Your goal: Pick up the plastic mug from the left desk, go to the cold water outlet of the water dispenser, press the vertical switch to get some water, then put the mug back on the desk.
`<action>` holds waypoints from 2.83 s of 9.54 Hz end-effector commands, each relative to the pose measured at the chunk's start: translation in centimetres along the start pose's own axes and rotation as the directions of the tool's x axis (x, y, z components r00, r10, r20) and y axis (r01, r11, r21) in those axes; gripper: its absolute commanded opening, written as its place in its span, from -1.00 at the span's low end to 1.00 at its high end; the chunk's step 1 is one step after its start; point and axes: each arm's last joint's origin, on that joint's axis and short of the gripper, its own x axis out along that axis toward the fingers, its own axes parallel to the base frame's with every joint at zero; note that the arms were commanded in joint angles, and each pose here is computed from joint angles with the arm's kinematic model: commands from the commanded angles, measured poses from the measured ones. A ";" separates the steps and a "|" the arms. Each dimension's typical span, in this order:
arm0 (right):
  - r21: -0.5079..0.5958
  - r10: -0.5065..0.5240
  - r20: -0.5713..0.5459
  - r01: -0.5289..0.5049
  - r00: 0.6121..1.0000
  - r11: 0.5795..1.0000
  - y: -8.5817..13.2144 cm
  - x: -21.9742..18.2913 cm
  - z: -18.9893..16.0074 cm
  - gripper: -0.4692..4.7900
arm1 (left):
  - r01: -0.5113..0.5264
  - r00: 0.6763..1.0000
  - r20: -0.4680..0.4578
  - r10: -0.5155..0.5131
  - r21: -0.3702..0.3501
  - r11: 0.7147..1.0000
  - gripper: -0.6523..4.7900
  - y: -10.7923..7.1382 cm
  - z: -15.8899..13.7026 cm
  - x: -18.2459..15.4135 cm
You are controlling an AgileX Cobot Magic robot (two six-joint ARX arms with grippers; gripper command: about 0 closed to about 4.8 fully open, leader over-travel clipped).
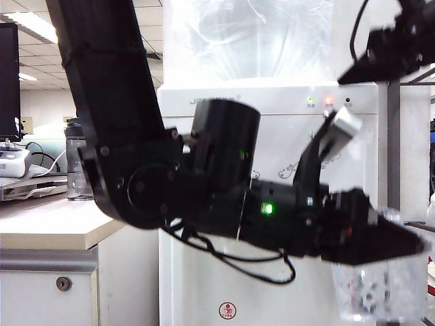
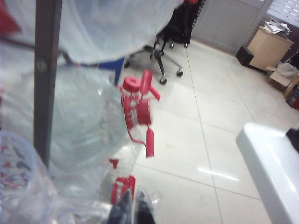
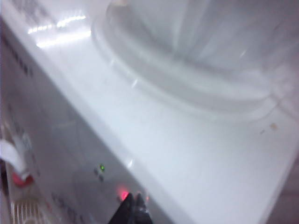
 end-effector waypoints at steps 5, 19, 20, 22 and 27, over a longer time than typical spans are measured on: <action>0.045 -0.073 0.145 0.067 0.987 0.997 -0.5 -2.0 2.6 -0.83 | -0.016 0.997 0.081 0.005 0.132 0.991 -0.78 -0.9 3.0 -0.8; 0.122 -0.151 0.314 0.118 0.937 0.985 -0.1 -5.8 5.7 -0.83 | -0.114 0.990 0.111 0.086 0.274 0.955 -0.78 -5.2 12.5 -5.1; 0.140 -0.154 0.325 0.114 0.933 0.984 0.0 -6.1 5.9 -0.83 | -0.147 0.986 0.124 0.115 0.286 0.947 -0.78 -6.1 14.2 -6.1; 0.150 -0.154 0.328 0.110 0.932 0.983 0.0 -6.2 5.9 -0.83 | -0.220 0.971 0.152 0.183 0.288 0.932 -0.78 -7.5 17.0 -8.4; 0.155 -0.155 0.336 0.108 0.929 0.982 0.0 -6.4 6.0 -0.83 | -0.449 0.890 0.217 0.401 0.263 0.854 -0.78 -6.6 20.7 -16.5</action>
